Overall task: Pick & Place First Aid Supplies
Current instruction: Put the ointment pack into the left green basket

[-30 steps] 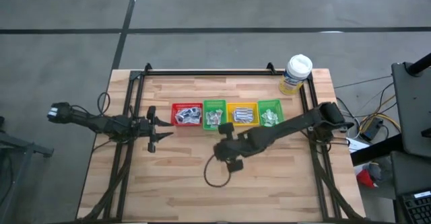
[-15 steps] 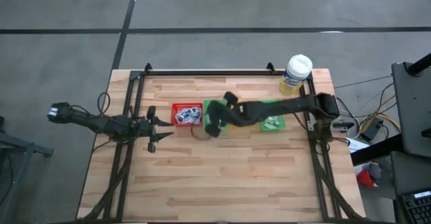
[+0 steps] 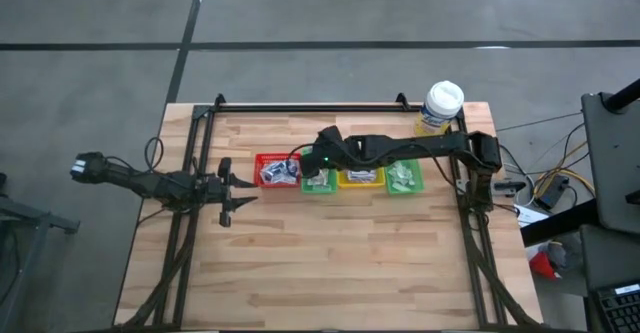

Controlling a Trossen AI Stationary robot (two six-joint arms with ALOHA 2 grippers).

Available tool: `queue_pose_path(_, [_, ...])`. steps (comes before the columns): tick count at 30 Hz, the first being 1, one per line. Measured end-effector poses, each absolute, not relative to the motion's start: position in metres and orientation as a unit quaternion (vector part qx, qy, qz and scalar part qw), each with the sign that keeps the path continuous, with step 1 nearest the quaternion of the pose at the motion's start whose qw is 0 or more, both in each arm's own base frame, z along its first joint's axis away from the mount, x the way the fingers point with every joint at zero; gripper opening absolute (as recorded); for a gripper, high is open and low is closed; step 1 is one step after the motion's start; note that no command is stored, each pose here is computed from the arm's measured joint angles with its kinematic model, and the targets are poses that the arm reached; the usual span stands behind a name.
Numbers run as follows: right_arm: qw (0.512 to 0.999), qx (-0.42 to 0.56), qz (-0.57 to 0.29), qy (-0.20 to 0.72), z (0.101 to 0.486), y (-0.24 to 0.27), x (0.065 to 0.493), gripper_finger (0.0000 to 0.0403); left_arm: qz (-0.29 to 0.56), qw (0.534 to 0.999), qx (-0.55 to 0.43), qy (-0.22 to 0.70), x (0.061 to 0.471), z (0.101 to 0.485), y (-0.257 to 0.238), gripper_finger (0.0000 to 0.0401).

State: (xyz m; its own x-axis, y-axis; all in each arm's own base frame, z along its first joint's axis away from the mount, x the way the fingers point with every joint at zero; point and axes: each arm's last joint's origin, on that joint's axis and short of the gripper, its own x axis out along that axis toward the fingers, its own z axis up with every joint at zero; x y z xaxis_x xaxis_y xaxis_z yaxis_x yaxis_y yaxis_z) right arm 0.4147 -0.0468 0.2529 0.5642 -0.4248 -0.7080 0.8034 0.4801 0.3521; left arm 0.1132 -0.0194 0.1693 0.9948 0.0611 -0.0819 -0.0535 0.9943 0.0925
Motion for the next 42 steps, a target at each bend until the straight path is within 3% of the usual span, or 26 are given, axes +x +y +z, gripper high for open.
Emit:
queue_pose_path(6, [0.804, 0.366, -0.378, 0.276, 0.248, -0.046, 0.416, 0.0008, 0.029, 0.998, 0.045, 0.042, 0.113, 0.169, -0.019, 0.0151])
queue_pose_path(16, [0.773, 0.381, -0.384, 0.331, 0.199, -0.047, 0.431, 0.0008, 0.029, 0.998, 0.045, 0.043, 0.113, 0.169, -0.019, 0.0151])
queue_pose_path(30, [0.742, 0.388, -0.398, 0.375, 0.180, -0.047, 0.426, 0.0009, 0.029, 0.998, 0.045, 0.043, 0.113, 0.169, -0.019, 0.0151])
queue_pose_path(42, [0.748, 0.363, -0.389, 0.397, 0.162, -0.047, 0.431, 0.0009, 0.029, 0.998, 0.045, 0.042, 0.113, 0.169, -0.019, 0.0151])
